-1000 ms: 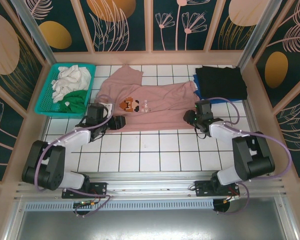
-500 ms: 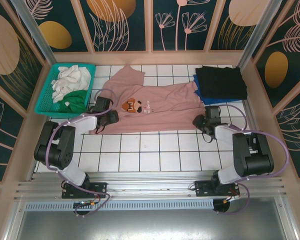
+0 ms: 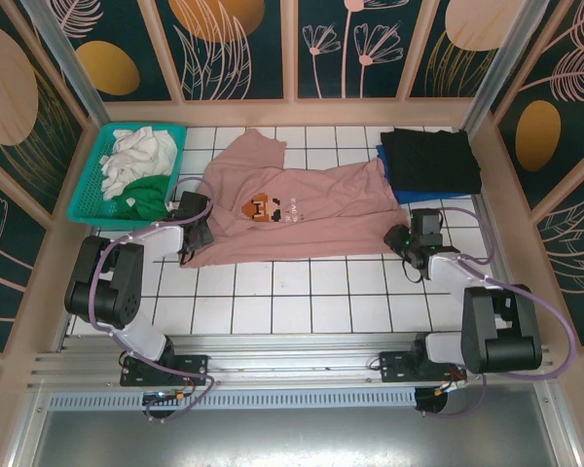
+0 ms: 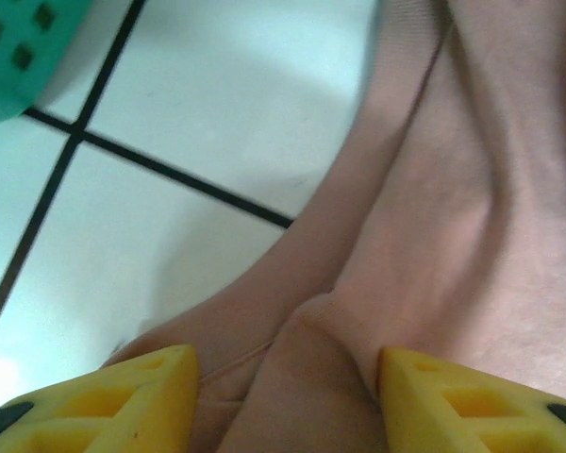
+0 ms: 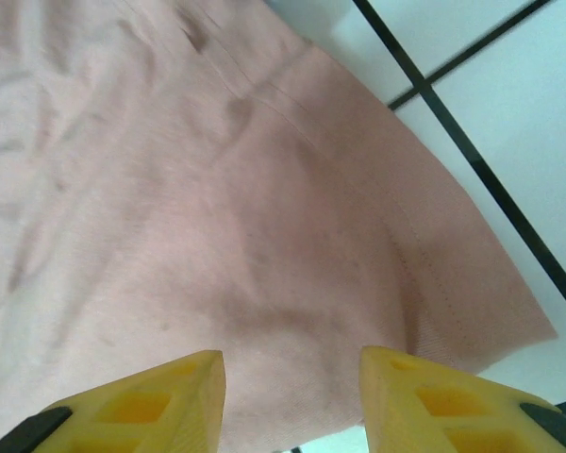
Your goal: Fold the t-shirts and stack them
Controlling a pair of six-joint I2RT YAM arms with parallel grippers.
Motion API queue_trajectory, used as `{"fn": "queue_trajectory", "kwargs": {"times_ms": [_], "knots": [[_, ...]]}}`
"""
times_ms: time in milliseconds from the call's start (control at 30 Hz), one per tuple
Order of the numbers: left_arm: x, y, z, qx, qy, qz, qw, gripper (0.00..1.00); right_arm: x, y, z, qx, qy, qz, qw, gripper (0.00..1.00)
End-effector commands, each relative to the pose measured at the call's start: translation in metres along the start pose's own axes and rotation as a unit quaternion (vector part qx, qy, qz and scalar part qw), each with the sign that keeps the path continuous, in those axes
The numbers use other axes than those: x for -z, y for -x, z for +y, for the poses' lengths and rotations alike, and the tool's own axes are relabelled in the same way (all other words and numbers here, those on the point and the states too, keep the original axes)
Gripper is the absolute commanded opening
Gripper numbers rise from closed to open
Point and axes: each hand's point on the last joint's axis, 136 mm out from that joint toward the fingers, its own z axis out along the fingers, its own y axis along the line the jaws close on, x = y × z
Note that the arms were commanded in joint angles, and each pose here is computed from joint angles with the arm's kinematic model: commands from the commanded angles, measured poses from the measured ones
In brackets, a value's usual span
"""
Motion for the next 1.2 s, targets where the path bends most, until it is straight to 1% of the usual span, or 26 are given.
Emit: {"fn": "queue_trajectory", "kwargs": {"times_ms": [0,67,133,167,300,367,433,533,567,633,667,700,767,800,933,967,1033,1100,1167], "knots": [[0.007,0.001,0.016,0.020,0.029,-0.006,0.999,0.54,0.002,-0.003,0.010,0.012,0.019,0.003,1.000,0.43],[0.006,0.003,0.007,0.022,0.008,-0.004,1.000,0.55,-0.009,-0.005,0.014,0.023,0.022,0.014,0.999,0.43],[0.003,0.006,-0.005,0.021,-0.021,-0.006,1.000,0.56,-0.020,-0.008,0.007,0.024,-0.001,0.025,0.999,0.42],[0.000,0.007,-0.010,0.019,-0.026,-0.005,0.999,0.56,-0.024,-0.010,0.002,0.024,-0.013,0.029,0.999,0.42],[-0.019,0.008,-0.011,0.015,0.001,0.017,1.000,0.48,-0.027,-0.022,-0.026,0.002,-0.068,0.042,0.997,0.40],[-0.023,0.011,-0.007,0.033,0.002,0.015,0.999,0.43,-0.024,-0.027,-0.040,-0.016,-0.083,0.047,0.995,0.39],[-0.023,0.015,-0.001,0.056,0.001,0.012,0.998,0.39,-0.020,-0.033,-0.045,-0.027,-0.081,0.051,0.995,0.36],[-0.017,0.022,0.003,0.069,0.007,0.003,0.998,0.34,-0.014,-0.038,-0.045,-0.032,-0.073,0.053,0.995,0.28],[-0.014,0.024,0.003,0.071,0.007,0.000,0.997,0.34,-0.013,-0.037,-0.044,-0.033,-0.071,0.052,0.996,0.23],[-0.002,0.033,0.003,0.078,0.001,-0.015,0.997,0.34,-0.009,-0.035,-0.040,-0.030,-0.065,0.051,0.996,0.18],[0.004,0.036,0.003,0.079,-0.002,-0.021,0.997,0.37,-0.006,-0.032,-0.037,-0.029,-0.059,0.047,0.997,0.17],[0.008,0.039,0.003,0.077,-0.005,-0.026,0.997,0.43,-0.003,-0.028,-0.033,-0.028,-0.053,0.043,0.997,0.15],[0.015,0.045,-0.001,0.064,-0.018,-0.035,0.997,0.61,0.004,-0.016,-0.022,-0.027,-0.035,0.024,0.999,0.14],[0.016,0.047,-0.005,0.056,-0.025,-0.036,0.997,0.64,0.007,-0.010,-0.017,-0.026,-0.030,0.014,0.999,0.14],[0.011,0.046,-0.037,0.018,-0.072,-0.015,0.997,0.65,0.007,0.022,0.006,-0.014,-0.010,-0.017,1.000,0.19],[0.011,0.048,-0.052,0.005,-0.088,-0.014,0.996,0.65,0.002,0.027,0.011,-0.009,-0.005,-0.016,1.000,0.21],[0.002,0.044,-0.073,-0.017,-0.100,0.002,0.995,0.65,-0.009,0.034,0.016,-0.002,-0.009,-0.012,1.000,0.23],[-0.004,0.042,-0.089,-0.037,-0.104,0.016,0.994,0.65,-0.021,0.038,0.015,0.003,-0.023,-0.005,1.000,0.28],[-0.009,0.044,-0.100,-0.047,-0.108,0.018,0.993,0.66,-0.033,0.040,0.014,0.009,-0.034,0.003,0.999,0.32]]}}
